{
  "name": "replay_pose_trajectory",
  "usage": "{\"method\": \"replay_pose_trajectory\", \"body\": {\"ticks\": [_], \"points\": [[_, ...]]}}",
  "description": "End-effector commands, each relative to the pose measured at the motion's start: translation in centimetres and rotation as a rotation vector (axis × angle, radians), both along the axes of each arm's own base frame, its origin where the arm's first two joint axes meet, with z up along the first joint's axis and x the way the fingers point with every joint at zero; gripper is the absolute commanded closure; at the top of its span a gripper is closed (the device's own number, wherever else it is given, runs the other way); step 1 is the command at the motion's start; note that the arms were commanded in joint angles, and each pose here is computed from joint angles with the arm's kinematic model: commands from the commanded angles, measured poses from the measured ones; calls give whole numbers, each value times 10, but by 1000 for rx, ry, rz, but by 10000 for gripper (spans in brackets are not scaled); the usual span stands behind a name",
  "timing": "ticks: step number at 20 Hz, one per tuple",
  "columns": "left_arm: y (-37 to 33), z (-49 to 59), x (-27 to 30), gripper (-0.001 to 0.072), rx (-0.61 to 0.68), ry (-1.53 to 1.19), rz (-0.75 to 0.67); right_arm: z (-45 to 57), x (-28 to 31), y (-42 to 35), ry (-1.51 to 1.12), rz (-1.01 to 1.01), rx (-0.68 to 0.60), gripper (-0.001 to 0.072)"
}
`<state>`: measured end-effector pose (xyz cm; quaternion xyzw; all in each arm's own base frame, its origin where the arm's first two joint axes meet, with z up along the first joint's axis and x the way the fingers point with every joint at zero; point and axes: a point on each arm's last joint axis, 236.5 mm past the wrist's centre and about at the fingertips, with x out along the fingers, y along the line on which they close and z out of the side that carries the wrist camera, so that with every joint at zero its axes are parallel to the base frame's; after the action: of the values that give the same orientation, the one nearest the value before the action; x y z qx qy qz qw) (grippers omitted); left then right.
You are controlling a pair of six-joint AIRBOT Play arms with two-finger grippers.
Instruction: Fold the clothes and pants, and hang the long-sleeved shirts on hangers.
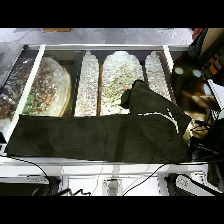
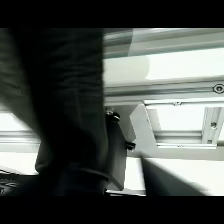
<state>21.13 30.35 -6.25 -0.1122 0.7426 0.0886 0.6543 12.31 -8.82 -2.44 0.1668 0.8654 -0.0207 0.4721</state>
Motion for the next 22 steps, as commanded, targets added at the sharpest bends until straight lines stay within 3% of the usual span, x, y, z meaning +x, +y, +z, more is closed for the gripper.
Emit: {"method": "replay_pose_trajectory", "body": {"ticks": [1, 5, 6, 9, 10, 11, 12, 16, 19, 22], "points": [[-3, -3, 6, 2, -6, -14, 70, -3, 5, 0, -22, -2, -1, 181], [-3, -2, 19, 20, 22, -39, 79, -5, 26, -14, -112, 1, -60, 188], [-4, 1, 28, 20, 33, -49, 60, 0, 36, -20, -145, -9, -87, 225], [1, 33, 89, 21, 153, -157, -51, 30, 72, -44, -269, -34, -183, 259], [-2, 51, 121, 77, 199, -228, -99, 38, 91, -56, -347, -35, -231, 260], [-15, 67, 153, 219, 208, -311, -131, 47, 115, -69, -445, -44, -288, 260], [-39, 82, 187, 358, 182, -406, -164, 54, 136, -80, -534, -55, -331, 260], [-175, 119, 278, 365, -76, -690, -269, 66, 198, -78, -796, -90, -317, 260], [-268, 130, 302, 365, -202, -750, -384, 54, 204, -108, -826, -89, -400, 263], [-336, 134, 309, 365, -246, -771, -498, 21, 186, -118, -763, -248, -259, 301]]}}
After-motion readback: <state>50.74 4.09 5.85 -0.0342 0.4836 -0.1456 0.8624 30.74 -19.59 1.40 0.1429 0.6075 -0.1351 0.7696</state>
